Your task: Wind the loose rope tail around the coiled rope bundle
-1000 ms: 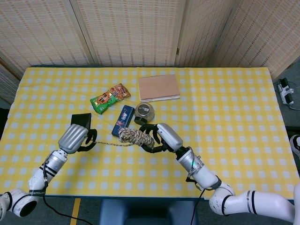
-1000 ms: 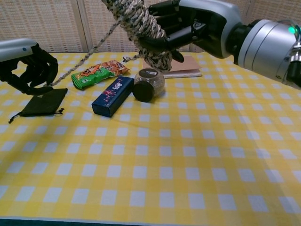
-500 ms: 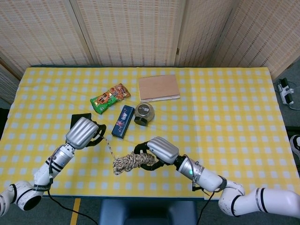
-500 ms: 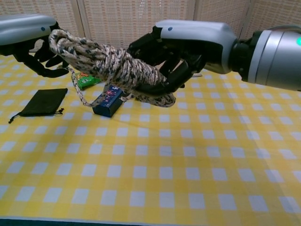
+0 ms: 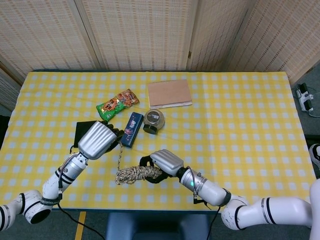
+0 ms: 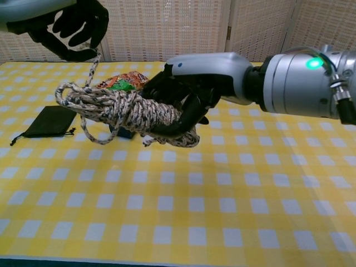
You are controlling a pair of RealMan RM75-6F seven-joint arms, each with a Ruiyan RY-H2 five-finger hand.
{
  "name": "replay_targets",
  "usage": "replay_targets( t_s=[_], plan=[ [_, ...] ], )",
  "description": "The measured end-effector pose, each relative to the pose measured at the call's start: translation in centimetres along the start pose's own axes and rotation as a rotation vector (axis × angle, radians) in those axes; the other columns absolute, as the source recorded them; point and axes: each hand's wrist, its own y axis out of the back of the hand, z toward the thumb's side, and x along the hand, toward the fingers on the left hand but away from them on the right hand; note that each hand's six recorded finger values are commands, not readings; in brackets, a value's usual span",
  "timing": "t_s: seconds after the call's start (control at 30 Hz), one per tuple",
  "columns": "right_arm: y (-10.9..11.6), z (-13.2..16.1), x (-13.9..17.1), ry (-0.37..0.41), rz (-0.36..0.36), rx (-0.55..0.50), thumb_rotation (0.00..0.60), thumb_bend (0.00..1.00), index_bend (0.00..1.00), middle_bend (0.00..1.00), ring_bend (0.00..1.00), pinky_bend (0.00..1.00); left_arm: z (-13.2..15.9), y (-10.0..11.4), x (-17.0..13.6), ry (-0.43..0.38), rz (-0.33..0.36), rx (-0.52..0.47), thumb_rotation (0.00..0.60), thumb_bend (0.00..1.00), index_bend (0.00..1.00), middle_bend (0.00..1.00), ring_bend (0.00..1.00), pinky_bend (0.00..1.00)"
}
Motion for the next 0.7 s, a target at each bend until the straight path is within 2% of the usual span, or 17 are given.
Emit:
replay_targets(
  t_s=[0.17, 0.33, 0.7],
  plan=[
    [-0.7, 0.3, -1.4, -0.063, -0.002, -0.070, 0.600, 0.47, 0.98, 0.79, 0.86, 0.78, 1.6, 0.8, 0.2, -0.029, 0.039, 0.014, 0.600, 0.55, 0.65, 0.80, 0.75, 0.75],
    [-1.0, 0.4, -2.5, -0.126, -0.025, -0.141, 0.600, 0.47, 0.98, 0.79, 0.86, 0.79, 2.6, 0.7, -0.1, -0.050, 0.049, 0.018, 0.600, 0.55, 0.64, 0.80, 0.75, 0.75],
    [-0.4, -0.4, -3.5, -0.205, -0.112, -0.198, 0.600, 0.47, 0.98, 0.79, 0.87, 0.80, 2.5, 0.3, -0.8, -0.039, 0.053, -0.003, 0.600, 0.55, 0.65, 0.80, 0.75, 0.75]
  ],
)
